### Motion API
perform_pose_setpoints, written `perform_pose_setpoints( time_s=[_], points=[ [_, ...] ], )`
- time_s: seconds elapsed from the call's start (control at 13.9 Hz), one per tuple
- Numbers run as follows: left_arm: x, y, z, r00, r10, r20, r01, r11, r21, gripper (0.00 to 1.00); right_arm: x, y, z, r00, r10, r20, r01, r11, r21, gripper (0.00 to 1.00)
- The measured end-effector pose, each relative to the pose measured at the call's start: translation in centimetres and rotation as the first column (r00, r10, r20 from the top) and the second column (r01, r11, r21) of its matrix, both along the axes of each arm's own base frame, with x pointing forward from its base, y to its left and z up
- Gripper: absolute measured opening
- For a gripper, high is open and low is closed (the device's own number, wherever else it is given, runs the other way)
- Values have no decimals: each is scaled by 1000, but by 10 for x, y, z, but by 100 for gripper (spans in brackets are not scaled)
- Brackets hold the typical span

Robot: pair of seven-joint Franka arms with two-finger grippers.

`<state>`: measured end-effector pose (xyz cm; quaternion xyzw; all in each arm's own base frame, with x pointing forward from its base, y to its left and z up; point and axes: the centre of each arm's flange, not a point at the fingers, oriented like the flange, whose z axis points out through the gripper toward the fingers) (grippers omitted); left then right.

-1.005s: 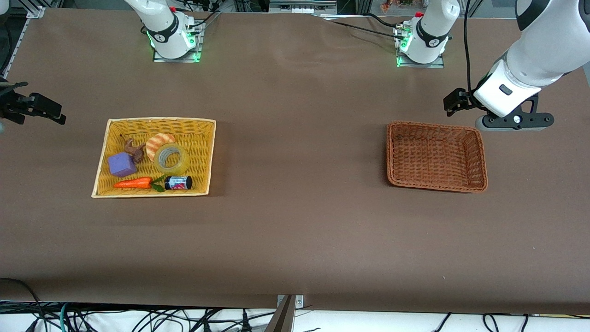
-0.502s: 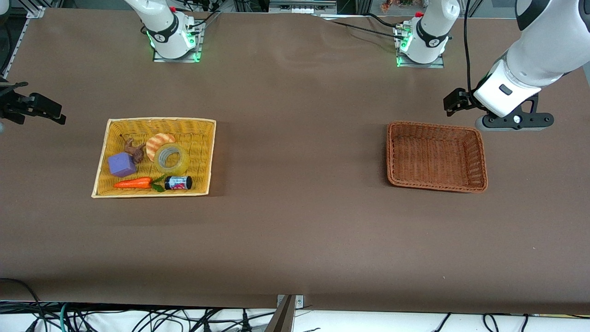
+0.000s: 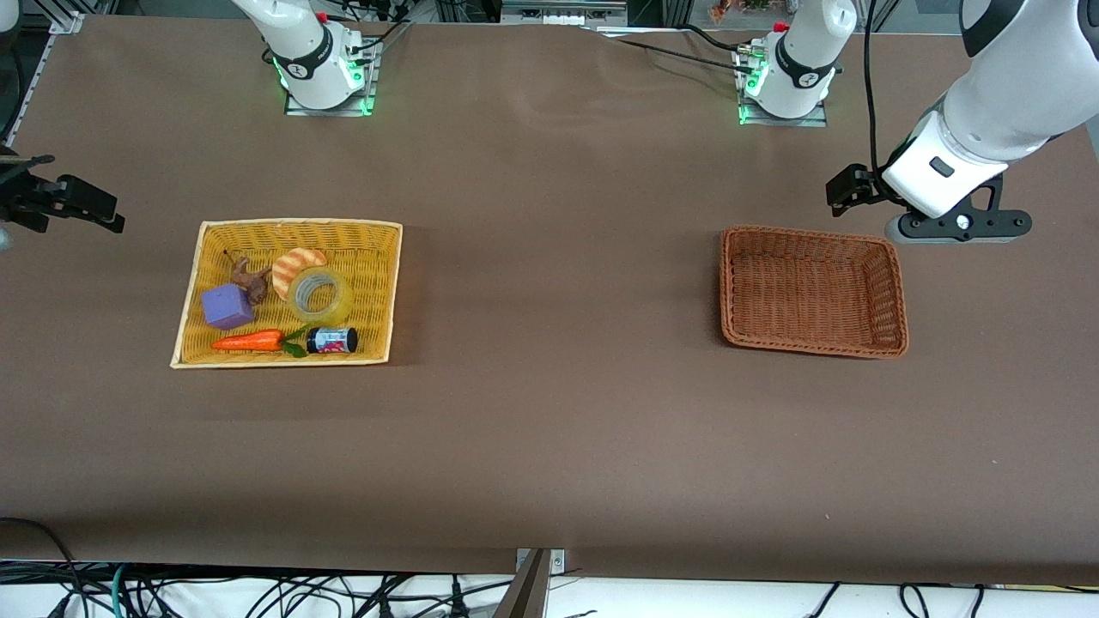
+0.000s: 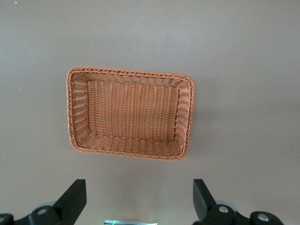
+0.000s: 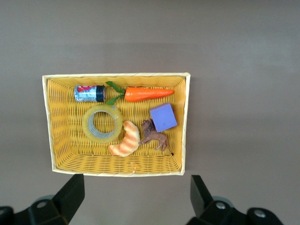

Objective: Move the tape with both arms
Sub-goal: 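Reach the right gripper down to the clear tape roll in the yellow basket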

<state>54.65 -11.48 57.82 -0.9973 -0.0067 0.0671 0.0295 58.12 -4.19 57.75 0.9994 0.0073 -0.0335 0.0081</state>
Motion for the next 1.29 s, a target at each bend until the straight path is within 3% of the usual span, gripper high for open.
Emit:
perform_pose_setpoints(
  time_s=[0.22, 0.36, 0.57, 0.79, 1.29],
  points=[
    [0, 0, 0, 1000, 0, 0, 0, 1000, 0, 100, 20, 9, -55, 996, 17, -86, -16, 1000, 19, 100],
    [0, 0, 0, 1000, 0, 0, 0, 1000, 0, 100, 33, 32, -87, 995, 39, -97, -36, 999, 31, 100],
    [0, 0, 0, 1000, 0, 0, 0, 1000, 0, 100, 35, 86, -150, 998, -23, -59, 24, 1000, 18, 100],
    [0, 0, 0, 1000, 0, -1, 0, 1000, 0, 100, 14, 131, -219, 997, -68, -28, 68, 997, 21, 100],
    [0, 0, 0, 1000, 0, -1, 0, 1000, 0, 100, -28, 136, -306, 994, -101, 51, 99, 994, 44, 100]
  ],
)
